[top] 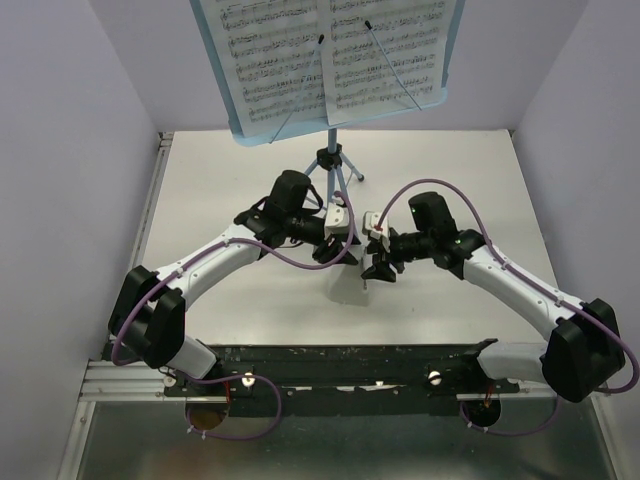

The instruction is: Pack up the instrument practice props

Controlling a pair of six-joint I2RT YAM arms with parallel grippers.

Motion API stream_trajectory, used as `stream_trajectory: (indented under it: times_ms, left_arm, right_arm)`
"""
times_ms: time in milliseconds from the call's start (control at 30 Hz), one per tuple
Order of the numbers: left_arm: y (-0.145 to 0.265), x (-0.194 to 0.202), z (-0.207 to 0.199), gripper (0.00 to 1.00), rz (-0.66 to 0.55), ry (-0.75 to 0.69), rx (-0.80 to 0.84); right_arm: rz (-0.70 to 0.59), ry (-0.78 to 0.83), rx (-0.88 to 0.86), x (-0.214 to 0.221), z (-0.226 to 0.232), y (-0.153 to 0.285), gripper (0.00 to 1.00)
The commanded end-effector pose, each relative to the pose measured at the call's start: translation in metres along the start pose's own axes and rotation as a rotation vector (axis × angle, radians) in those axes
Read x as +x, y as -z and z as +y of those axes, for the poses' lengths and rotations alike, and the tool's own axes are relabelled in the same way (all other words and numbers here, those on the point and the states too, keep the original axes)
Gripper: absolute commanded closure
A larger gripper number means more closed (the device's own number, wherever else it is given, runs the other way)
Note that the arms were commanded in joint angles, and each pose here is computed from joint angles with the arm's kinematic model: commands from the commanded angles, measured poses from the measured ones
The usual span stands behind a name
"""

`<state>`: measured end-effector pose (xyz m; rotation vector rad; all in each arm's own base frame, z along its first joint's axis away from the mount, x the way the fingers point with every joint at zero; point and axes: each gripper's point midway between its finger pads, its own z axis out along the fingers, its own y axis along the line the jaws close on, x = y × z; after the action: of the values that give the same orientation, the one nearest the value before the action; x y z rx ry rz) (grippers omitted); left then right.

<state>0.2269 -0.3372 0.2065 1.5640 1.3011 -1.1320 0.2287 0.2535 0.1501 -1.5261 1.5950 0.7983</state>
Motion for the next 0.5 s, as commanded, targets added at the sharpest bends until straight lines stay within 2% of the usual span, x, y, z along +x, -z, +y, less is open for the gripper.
stream_trajectory:
  times_ms: [0,67,100,133,167,200,233,267,467]
  left_arm:
    - [0.002,0.042,0.019,0.98,0.111,0.061,-0.095]
    - [0.005,0.038,0.021,0.94,0.108,0.055,-0.103]
    - [0.007,0.036,0.022,0.81,0.107,0.051,-0.108]
    - [0.008,0.035,0.023,0.55,0.112,0.05,-0.121]
    - [0.01,0.032,0.026,0.34,0.11,0.038,-0.148]
    - [0.013,0.029,0.028,0.01,0.103,0.023,-0.165]
    - [0.015,0.026,0.028,0.01,0.098,0.011,-0.172]
    - [0.017,0.022,0.028,0.01,0.093,0.001,-0.177]
    - [0.037,0.009,0.028,0.01,0.083,-0.015,-0.217]
  right_arm:
    - [0.062,-0.026,-0.102,0.02,0.026,-0.015,0.85]
    - [0.071,-0.028,-0.084,0.019,0.023,-0.013,0.64]
    - [0.079,-0.023,-0.084,0.018,0.023,-0.012,0.52]
    - [0.087,-0.012,-0.082,0.018,0.022,-0.01,0.43]
    - [0.094,0.0,-0.078,0.018,0.021,-0.007,0.33]
    - [0.101,0.008,-0.068,0.017,0.019,-0.005,0.25]
    - [0.103,0.014,-0.068,0.015,0.019,-0.003,0.07]
    - [0.106,0.026,-0.063,0.013,0.018,-0.001,0.0]
    - [0.12,0.008,-0.017,-0.003,0.01,0.021,0.0]
